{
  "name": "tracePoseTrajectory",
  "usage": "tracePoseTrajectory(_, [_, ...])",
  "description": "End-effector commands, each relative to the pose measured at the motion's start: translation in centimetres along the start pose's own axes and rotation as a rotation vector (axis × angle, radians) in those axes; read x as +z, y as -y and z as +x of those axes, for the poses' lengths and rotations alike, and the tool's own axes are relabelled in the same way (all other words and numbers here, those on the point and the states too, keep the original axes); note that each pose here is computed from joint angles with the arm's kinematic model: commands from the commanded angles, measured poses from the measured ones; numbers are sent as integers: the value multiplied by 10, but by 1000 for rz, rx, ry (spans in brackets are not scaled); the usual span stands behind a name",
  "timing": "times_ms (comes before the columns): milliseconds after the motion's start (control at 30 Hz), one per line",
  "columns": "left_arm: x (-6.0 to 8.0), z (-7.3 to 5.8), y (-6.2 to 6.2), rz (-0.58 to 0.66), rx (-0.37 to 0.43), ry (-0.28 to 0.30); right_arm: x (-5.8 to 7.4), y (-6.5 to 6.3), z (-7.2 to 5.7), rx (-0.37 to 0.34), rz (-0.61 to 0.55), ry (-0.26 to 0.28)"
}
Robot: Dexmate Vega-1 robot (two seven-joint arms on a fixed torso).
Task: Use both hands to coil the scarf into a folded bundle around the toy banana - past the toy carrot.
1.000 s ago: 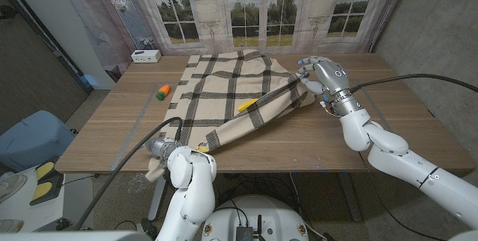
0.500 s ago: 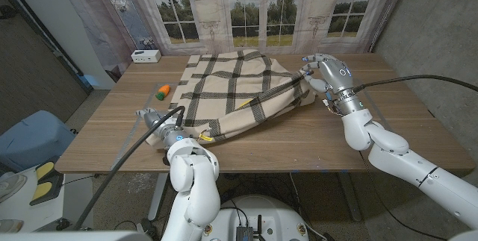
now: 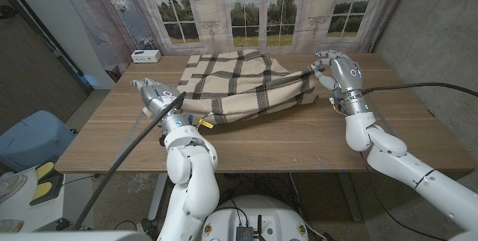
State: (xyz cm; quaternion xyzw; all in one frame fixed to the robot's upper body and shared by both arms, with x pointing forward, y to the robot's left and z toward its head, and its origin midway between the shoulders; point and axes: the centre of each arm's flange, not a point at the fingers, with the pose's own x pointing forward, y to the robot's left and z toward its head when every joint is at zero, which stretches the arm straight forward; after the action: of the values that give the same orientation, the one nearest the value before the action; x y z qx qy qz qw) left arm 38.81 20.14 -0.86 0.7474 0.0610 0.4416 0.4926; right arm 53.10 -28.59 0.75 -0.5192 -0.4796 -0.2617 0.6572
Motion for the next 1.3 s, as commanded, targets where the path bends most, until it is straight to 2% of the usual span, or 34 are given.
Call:
tracePoseTrajectory(33, [-13,35,-37,-63,147,10,-19,0,10,-93,-11,-68])
tracePoseTrajectory(400, [-11,88,-49,-9,180,18,-28,-12,33,-146,-1,-103])
tracePoseTrajectory(433, [-10,97,-50,-6,184,23,-30,-14,36,-150,3,-112])
tracePoseTrajectory(467, [-10,97,-50,-6,185,24,-30,-14,36,-150,3,-111])
tracePoseTrajectory(500, [-8,107,-51,-2,190,27,-31,-16,39,-157,4,-121])
tracePoseTrajectory(867, [2,158,-51,17,218,44,-34,-28,60,-187,0,-147])
tracePoseTrajectory(1300, [23,203,-59,52,250,93,-36,-47,90,-181,-26,-146])
